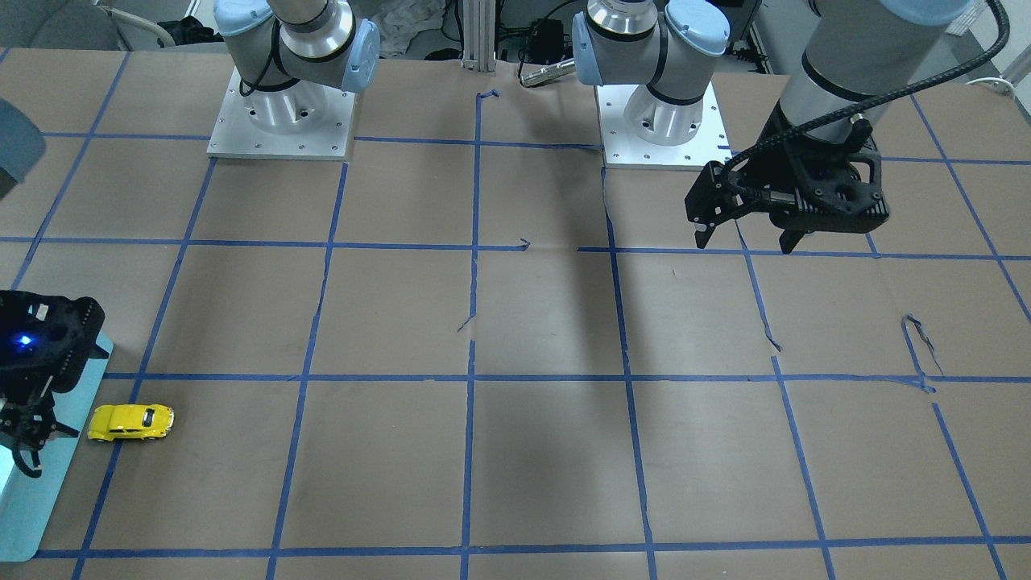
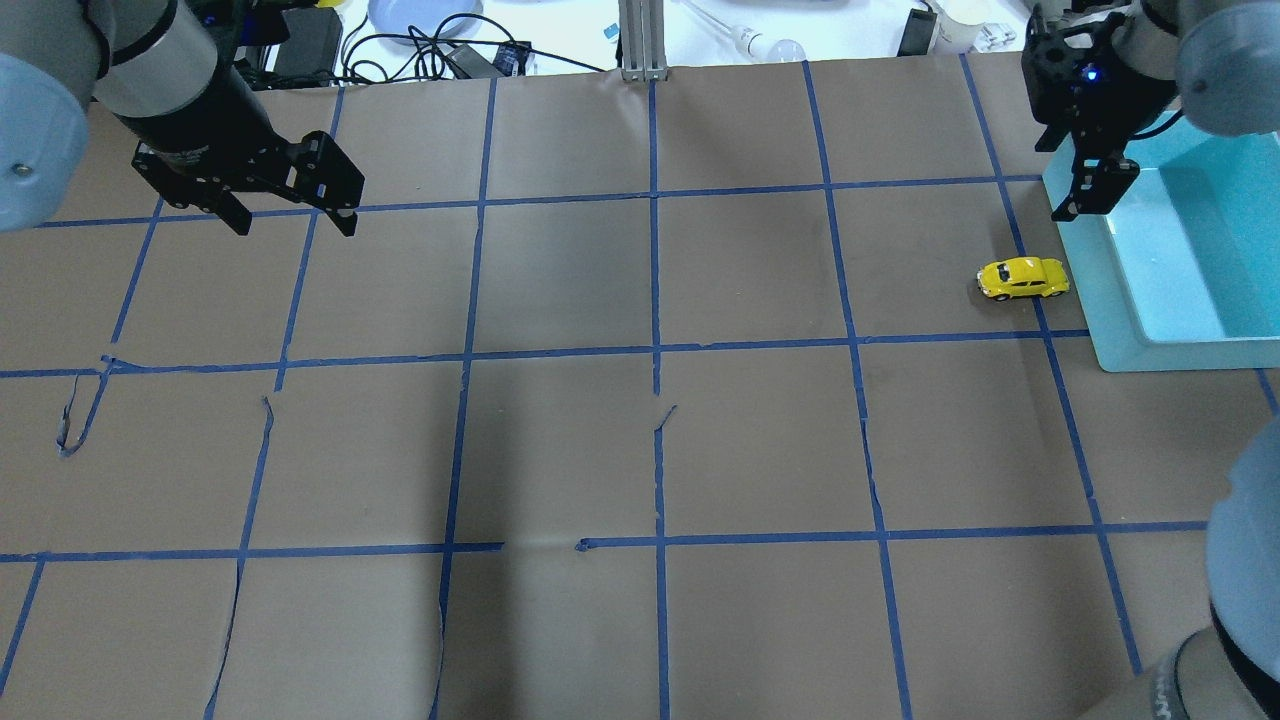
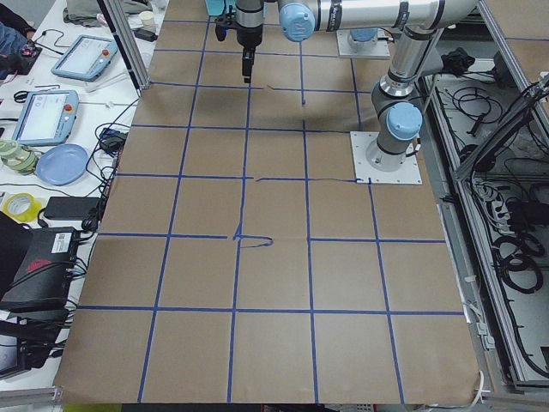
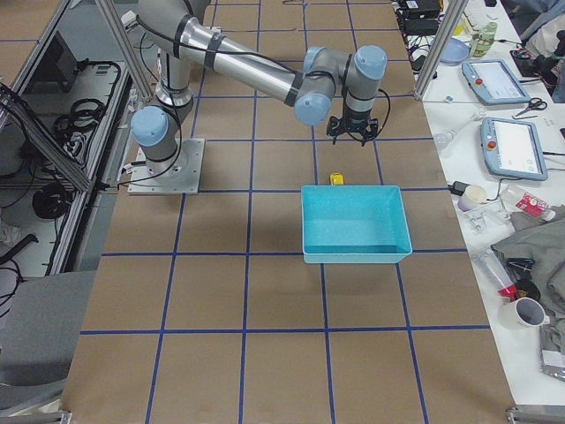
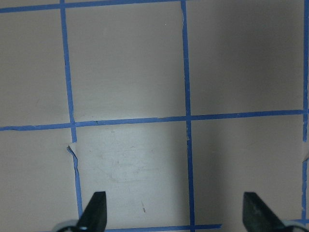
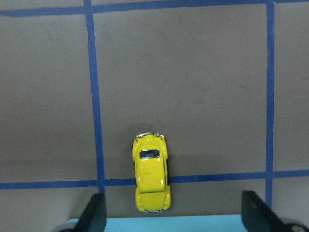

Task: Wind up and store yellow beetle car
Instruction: 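Lower the right gripper over the car beside the bin while left arm withdraws, then close the right gripper on the yellow beetle car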

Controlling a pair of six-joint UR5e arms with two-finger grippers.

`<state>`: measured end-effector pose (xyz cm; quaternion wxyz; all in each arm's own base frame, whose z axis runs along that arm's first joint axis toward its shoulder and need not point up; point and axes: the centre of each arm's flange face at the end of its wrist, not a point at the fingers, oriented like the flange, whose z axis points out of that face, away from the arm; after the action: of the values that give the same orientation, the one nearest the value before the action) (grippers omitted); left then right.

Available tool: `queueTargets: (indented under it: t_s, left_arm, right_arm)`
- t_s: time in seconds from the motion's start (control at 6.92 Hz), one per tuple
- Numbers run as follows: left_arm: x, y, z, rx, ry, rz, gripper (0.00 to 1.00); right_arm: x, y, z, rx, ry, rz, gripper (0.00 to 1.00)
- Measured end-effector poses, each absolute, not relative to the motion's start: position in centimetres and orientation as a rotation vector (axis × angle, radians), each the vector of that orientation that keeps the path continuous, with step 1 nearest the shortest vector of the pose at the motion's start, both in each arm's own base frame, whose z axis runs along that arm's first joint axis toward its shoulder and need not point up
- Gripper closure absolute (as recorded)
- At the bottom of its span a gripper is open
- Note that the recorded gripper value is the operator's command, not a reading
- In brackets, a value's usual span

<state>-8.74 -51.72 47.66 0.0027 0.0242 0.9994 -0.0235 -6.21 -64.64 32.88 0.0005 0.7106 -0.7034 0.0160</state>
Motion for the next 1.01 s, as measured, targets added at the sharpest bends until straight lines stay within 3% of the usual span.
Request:
queueTargets:
  t_s: [0.43, 1.01]
  left_arm:
    - [-8.9, -51.7, 47.0, 0.096, 3.134, -0.053, 0.00]
    - [-8.9, -51.6, 46.8, 0.098, 3.134, -0.046, 0.00]
  right_arm:
    - [-6.4, -64.3, 25.3, 2.324, -2.057, 0.054, 0.00]
    - [-8.8, -63.5, 21.7, 2.303, -2.130, 0.024, 0.00]
